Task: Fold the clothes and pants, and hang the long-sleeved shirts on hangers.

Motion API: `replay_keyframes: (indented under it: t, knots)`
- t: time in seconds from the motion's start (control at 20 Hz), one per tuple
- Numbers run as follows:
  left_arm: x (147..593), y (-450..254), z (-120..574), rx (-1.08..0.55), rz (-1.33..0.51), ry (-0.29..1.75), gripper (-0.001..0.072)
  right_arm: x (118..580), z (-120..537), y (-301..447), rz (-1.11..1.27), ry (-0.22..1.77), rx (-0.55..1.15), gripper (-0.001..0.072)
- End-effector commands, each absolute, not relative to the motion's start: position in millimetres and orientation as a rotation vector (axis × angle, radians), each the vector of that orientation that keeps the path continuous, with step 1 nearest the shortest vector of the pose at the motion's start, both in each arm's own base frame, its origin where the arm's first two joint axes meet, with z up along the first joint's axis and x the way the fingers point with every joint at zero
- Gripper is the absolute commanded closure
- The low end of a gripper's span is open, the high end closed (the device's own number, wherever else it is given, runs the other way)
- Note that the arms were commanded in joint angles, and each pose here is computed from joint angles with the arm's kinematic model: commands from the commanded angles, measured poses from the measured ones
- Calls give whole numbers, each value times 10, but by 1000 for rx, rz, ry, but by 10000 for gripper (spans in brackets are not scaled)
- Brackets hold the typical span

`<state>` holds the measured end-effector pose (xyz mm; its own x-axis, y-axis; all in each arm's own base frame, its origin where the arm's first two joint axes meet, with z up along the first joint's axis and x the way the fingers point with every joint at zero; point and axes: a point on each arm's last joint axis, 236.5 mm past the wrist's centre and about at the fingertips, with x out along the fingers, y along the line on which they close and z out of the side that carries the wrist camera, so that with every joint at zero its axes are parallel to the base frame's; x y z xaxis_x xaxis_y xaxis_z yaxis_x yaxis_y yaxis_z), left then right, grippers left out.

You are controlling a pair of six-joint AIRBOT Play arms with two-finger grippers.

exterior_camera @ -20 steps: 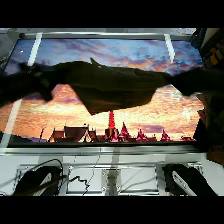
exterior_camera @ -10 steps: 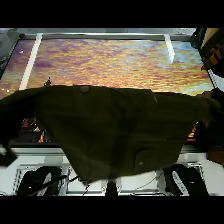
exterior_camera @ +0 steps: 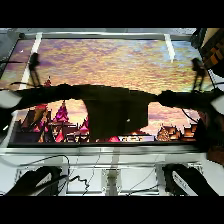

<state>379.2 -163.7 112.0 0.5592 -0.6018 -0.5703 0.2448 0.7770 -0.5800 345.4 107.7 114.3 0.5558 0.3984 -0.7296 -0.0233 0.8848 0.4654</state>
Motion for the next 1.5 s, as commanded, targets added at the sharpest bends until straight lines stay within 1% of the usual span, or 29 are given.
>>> replay_keyframes:
  t: [0.0,0.1,0.15,0.25,0.3,0.4,0.45,0.55,0.75,0.8,0.85,0.9,0.95,1.0,1.05,1.1,1.2,1.25,1.3,1.35,1.45]
  knots:
    - [4170,-1834,580,-650,-543,896,692,4031,622,1016,178,916,515,666]
    - [4063,-1927,564,-673,-587,941,692,3944,456,996,172,987,479,666]
    - [3903,-2011,574,-670,-642,992,692,3808,369,989,176,1053,446,666]
    - [3498,-2097,508,-614,-738,1134,692,3437,199,958,203,1222,347,666]
    - [3294,-2054,381,-586,-726,1245,692,3245,129,944,221,1304,305,666]
    - [2959,-1854,67,-502,-611,1457,692,2919,43,910,241,1445,255,666]
    - [2825,-1735,-59,-446,-548,1537,692,2832,11,872,235,1487,236,666]
    - [2647,-1644,-165,-363,-513,1617,691,2810,-42,821,221,1508,215,666]
    - [2490,-1765,-241,-320,-544,1653,690,2845,-144,822,213,1522,222,665]
    - [2484,-1793,-242,-313,-551,1649,686,2891,-147,820,210,1504,222,637]
    - [2508,-1805,-247,-311,-550,1638,677,2955,-141,817,206,1477,223,489]
    - [2560,-1817,-248,-318,-545,1616,592,3062,-131,801,199,1432,217,262]
    - [2620,-1824,-249,-326,-538,1592,321,3199,-116,773,210,1370,182,147]
    - [2677,-1827,-252,-329,-530,1569,51,3398,-75,719,213,1281,134,150]
    - [2730,-1829,-255,-330,-525,1546,1,3598,-26,625,181,1194,99,158]
    - [2757,-1830,-256,-327,-525,1534,0,3764,26,539,141,1124,87,162]
    - [2758,-1829,-257,-327,-525,1534,0,3945,84,365,77,1053,145,164]
    - [2759,-1829,-257,-327,-525,1533,0,3957,57,233,48,1059,180,168]
    - [2765,-1829,-257,-322,-530,1529,0,3923,-5,78,27,1092,205,202]
    - [2767,-1829,-257,-311,-540,1524,0,3871,-75,-36,36,1133,222,202]
    - [2767,-1829,-257,-302,-549,1520,0,3720,-210,-49,158,1240,324,204]
